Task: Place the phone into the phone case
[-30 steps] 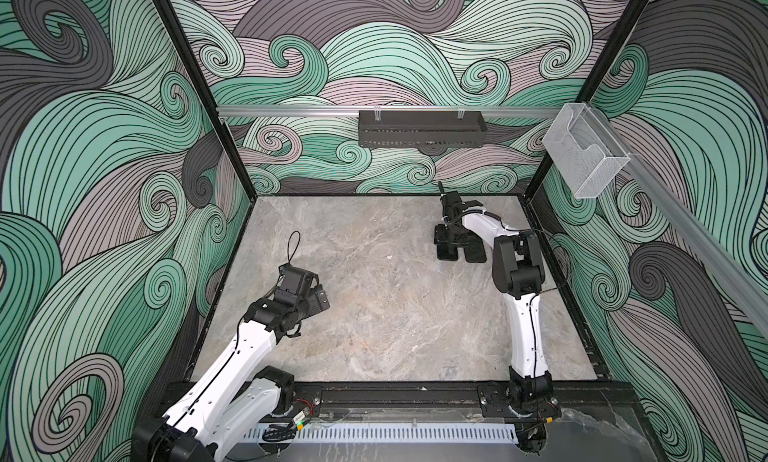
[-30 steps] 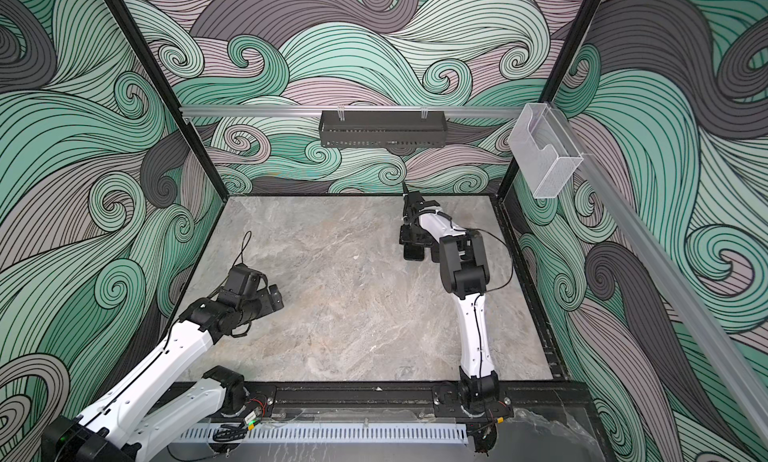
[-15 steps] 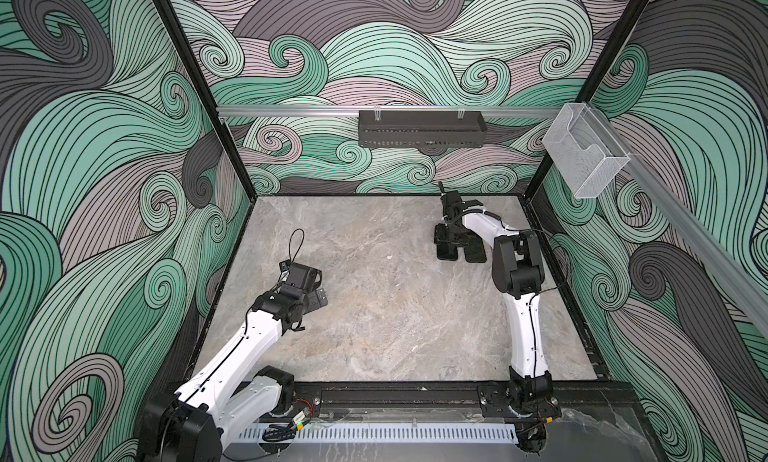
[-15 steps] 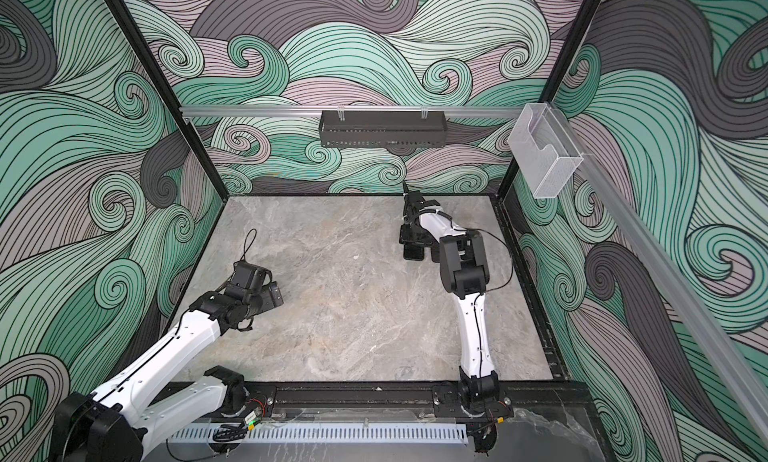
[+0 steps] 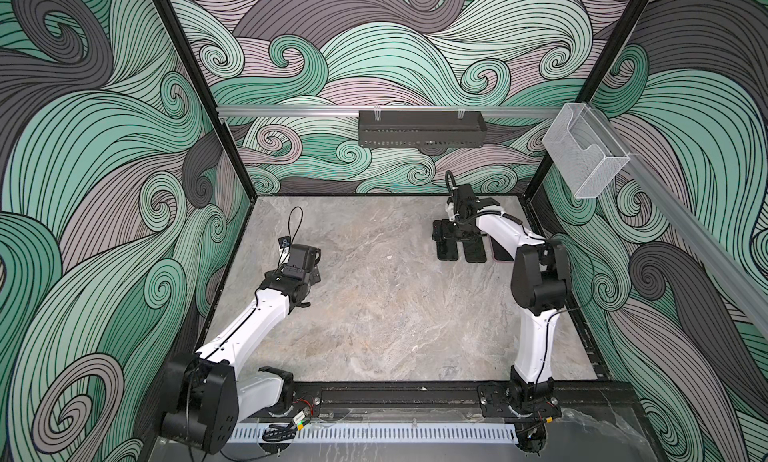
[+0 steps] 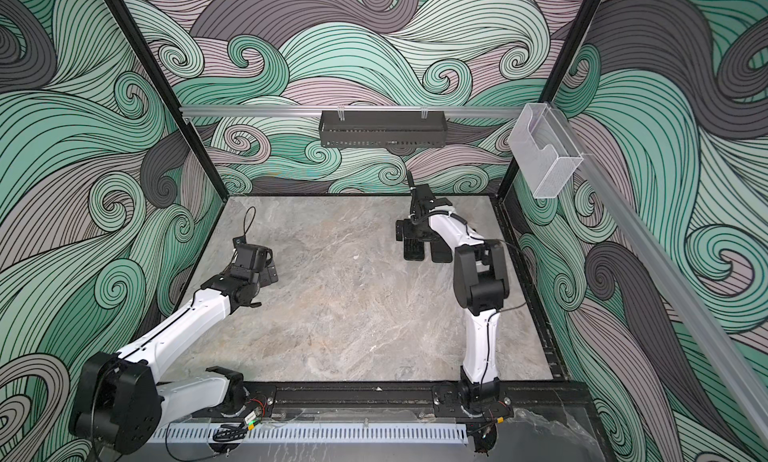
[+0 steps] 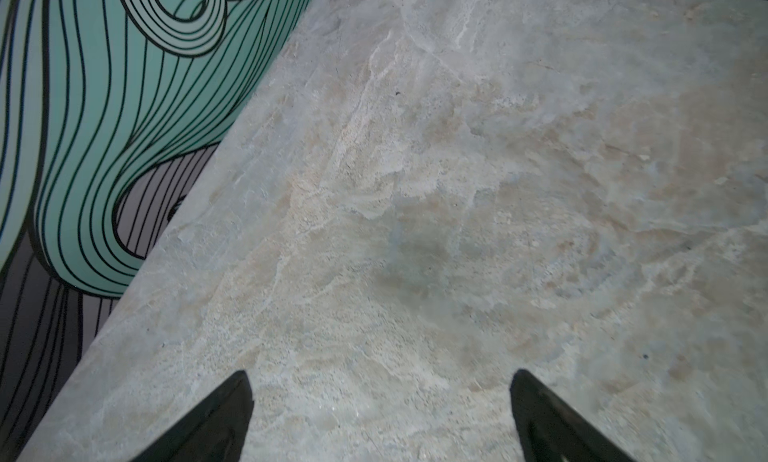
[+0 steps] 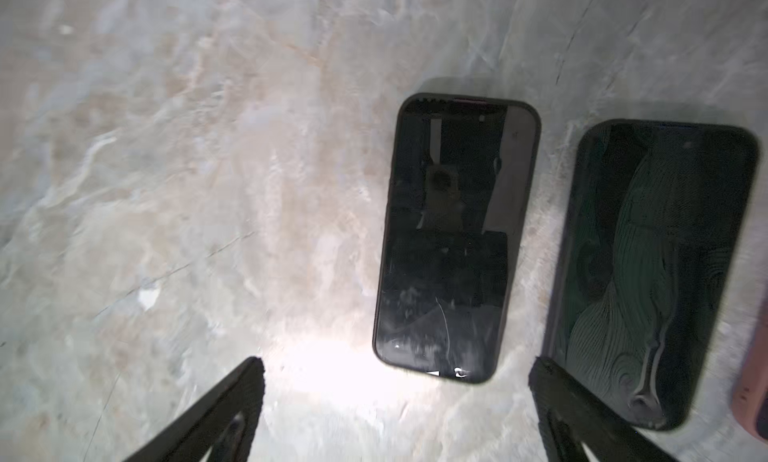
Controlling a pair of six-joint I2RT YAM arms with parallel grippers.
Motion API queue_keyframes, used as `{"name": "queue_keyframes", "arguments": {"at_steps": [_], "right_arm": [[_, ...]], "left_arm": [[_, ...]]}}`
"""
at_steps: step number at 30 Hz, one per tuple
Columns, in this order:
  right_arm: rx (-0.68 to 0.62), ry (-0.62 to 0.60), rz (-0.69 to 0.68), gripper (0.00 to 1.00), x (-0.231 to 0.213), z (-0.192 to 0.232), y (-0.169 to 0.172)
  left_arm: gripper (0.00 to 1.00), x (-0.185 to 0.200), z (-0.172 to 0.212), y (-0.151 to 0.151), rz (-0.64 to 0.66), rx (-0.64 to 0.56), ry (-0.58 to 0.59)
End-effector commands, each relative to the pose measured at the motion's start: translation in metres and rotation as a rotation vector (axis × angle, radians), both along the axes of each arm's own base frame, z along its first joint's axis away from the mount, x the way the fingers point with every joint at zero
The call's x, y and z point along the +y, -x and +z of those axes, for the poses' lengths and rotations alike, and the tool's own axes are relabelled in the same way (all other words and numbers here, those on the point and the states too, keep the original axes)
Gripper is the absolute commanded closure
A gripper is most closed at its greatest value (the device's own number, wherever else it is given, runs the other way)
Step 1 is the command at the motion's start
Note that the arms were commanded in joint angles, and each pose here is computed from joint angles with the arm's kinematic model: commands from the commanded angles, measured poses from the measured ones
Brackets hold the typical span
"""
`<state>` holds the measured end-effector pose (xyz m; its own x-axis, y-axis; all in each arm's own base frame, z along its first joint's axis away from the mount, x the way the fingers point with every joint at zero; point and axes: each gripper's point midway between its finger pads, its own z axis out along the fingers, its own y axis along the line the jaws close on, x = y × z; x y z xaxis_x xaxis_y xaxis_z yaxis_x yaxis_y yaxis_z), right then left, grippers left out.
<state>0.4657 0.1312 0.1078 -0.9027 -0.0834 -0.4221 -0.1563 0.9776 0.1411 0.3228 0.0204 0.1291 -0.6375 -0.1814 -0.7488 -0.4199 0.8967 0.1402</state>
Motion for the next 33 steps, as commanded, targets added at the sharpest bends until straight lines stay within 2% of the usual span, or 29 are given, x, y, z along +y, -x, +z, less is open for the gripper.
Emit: {"name": "queue_keyframes", "arguments": {"at_steps": [1, 3, 6, 12, 19, 23, 27, 29, 33], "right_arm": [[-0.218, 0.029, 0.103, 0.01, -0.007, 0.033, 0.004], [-0.331, 0.040, 0.121, 0.01, -0.016, 0.038, 0.015], [-0.431, 0.032, 0.080, 0.01, -0.037, 0.036, 0.033], [-0.637, 0.056, -0.023, 0.01, -0.085, 0.023, 0.062], [-0.706, 0.042, -0.144, 0.01, -0.123, 0.001, 0.072], [-0.759, 0.036, -0.151, 0.01, -0.126, 0.001, 0.069], [-0.812, 0.030, -0.145, 0.01, -0.126, -0.013, 0.067], [-0.756, 0.047, -0.158, 0.01, -0.129, -0.017, 0.069], [-0.763, 0.050, -0.158, 0.01, -0.128, -0.016, 0.068]], "left_arm": [[0.01, 0.014, 0.010, -0.024, -0.006, -0.081, -0.112], [0.01, 0.019, 0.008, -0.030, -0.007, -0.061, -0.128], [0.01, 0.026, -0.004, -0.040, -0.024, -0.054, -0.148], [0.02, 0.032, -0.021, -0.049, -0.049, -0.135, -0.119], [0.01, 0.029, -0.020, -0.057, -0.082, -0.169, -0.089], [0.01, 0.025, -0.012, -0.068, -0.133, -0.238, -0.099], [0.02, 0.024, -0.029, -0.074, -0.160, -0.250, -0.124], [0.02, 0.024, -0.028, -0.078, -0.174, -0.258, -0.112], [0.01, 0.032, -0.034, -0.083, -0.158, -0.220, -0.036]]}}
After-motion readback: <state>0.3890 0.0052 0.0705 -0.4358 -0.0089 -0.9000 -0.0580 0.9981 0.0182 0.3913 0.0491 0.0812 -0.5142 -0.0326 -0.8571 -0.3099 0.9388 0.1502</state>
